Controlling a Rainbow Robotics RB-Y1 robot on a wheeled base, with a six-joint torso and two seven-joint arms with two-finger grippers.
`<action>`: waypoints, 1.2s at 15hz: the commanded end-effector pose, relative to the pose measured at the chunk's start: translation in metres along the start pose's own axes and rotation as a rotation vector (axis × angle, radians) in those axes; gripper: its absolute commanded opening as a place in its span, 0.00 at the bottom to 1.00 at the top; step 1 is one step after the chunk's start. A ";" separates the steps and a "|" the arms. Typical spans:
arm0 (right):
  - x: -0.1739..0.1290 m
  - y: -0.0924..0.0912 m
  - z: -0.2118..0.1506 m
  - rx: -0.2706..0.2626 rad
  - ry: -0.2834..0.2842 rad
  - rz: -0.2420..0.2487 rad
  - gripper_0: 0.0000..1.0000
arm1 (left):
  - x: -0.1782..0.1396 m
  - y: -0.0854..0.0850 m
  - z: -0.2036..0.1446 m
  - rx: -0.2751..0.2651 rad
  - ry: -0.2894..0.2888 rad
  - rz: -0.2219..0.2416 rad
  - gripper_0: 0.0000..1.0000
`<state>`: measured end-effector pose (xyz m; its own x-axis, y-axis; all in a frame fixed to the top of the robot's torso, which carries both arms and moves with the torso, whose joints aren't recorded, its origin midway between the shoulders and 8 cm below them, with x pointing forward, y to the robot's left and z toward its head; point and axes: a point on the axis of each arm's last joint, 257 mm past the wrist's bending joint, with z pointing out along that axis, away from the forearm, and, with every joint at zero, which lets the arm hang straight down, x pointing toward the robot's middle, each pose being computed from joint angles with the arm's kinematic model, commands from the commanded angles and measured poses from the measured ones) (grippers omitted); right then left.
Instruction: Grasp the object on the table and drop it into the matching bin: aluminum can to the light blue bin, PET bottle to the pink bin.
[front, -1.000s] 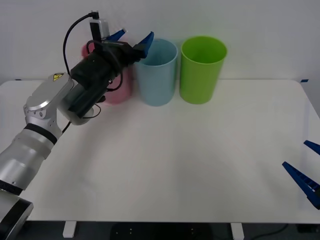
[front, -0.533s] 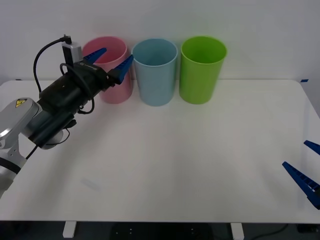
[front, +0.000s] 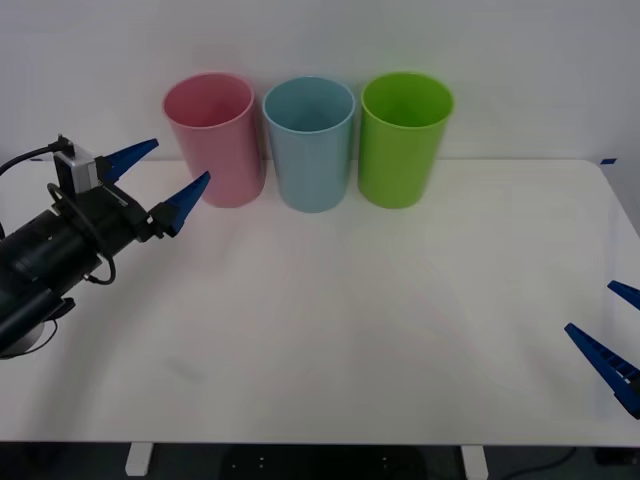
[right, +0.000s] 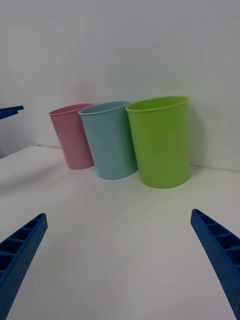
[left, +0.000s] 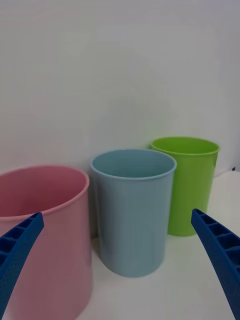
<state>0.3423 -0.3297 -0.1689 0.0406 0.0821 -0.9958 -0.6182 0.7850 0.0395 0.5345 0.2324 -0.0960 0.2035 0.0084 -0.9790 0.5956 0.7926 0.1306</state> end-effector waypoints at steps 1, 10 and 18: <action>0.000 0.000 0.000 0.000 0.000 0.000 1.00 | 0.005 0.011 -0.034 0.021 0.042 0.038 1.00; 0.000 0.000 0.000 0.000 0.000 0.000 1.00 | 0.008 0.031 -0.147 -0.028 0.208 0.042 1.00; 0.000 0.000 0.000 0.000 0.000 0.000 1.00 | 0.029 0.014 -0.200 -0.066 0.283 -0.026 1.00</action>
<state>0.3423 -0.3297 -0.1689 0.0407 0.0820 -0.9958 -0.6182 0.7850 0.0394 0.3949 0.3647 -0.1523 -0.0349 0.1558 -0.9872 0.5460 0.8303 0.1117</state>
